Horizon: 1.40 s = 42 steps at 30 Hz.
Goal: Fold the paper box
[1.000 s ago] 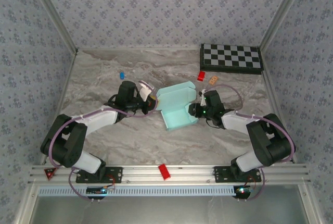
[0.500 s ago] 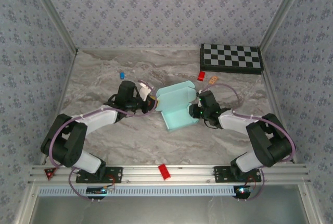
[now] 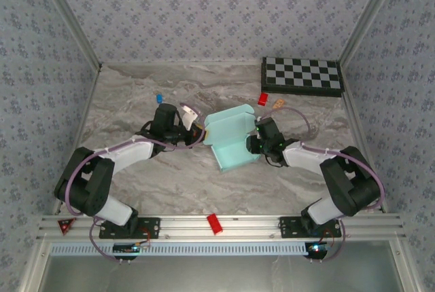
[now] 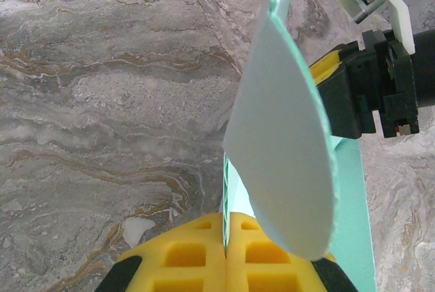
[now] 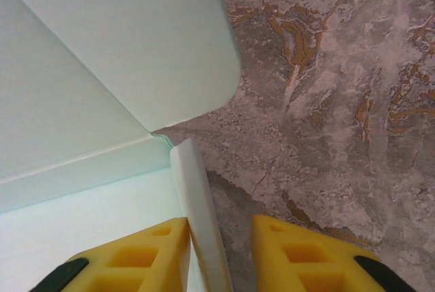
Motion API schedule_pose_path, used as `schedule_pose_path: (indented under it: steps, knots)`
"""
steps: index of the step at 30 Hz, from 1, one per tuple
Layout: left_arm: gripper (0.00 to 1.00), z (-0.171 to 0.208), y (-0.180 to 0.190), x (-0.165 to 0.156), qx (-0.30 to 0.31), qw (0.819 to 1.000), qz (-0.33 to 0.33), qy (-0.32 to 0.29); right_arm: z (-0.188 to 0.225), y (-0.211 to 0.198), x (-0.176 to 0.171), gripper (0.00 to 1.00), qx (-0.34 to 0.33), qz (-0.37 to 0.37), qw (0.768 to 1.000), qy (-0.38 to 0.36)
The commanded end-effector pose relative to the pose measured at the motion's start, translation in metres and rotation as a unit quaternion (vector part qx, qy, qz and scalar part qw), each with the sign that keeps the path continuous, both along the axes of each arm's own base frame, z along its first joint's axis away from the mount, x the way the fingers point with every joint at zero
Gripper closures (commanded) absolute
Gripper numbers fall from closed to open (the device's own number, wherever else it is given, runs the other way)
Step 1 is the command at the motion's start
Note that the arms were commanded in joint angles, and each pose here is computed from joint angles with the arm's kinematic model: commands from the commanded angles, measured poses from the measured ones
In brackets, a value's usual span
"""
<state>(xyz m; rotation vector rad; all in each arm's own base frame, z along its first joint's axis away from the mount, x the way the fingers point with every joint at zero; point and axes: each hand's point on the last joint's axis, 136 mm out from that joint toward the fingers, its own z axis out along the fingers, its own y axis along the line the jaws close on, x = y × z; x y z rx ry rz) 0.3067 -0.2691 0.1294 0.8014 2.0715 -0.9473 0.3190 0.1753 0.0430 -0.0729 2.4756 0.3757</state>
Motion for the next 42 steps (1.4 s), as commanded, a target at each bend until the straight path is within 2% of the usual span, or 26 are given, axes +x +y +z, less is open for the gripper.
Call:
schedule_pose_path:
  steps: [1, 11, 21, 23, 30, 40, 42]
  knots:
    - [1.00, 0.010, -0.002, 0.006, -0.008, 1.000, -0.005, 0.001, -0.013, -0.012, -0.006, 0.68, -0.041, -0.007, 0.999, 0.024]
    - [1.00, 0.009, -0.003, 0.007, -0.006, 1.000, -0.006, 0.003, -0.016, -0.009, -0.008, 0.62, -0.051, 0.007, 0.998, 0.031]
    - [1.00, 0.010, -0.002, 0.008, -0.005, 1.000, -0.013, 0.003, -0.019, -0.020, -0.006, 0.82, -0.079, -0.018, 0.996, 0.036]
    - [1.00, 0.009, -0.003, 0.007, -0.006, 1.000, -0.015, 0.005, -0.020, -0.021, -0.006, 0.82, -0.081, -0.021, 0.996, 0.040]
    - [1.00, 0.009, -0.006, 0.005, -0.009, 1.000, -0.025, 0.011, -0.024, -0.015, -0.008, 0.70, -0.082, -0.004, 0.995, 0.049]
    - [1.00, 0.009, -0.006, 0.005, -0.008, 0.999, -0.029, 0.013, -0.025, -0.018, -0.005, 0.71, -0.091, -0.018, 0.995, 0.047]
    - [1.00, 0.009, -0.006, 0.004, -0.007, 0.999, -0.030, 0.013, -0.025, -0.021, -0.004, 0.74, -0.100, -0.023, 0.994, 0.048]
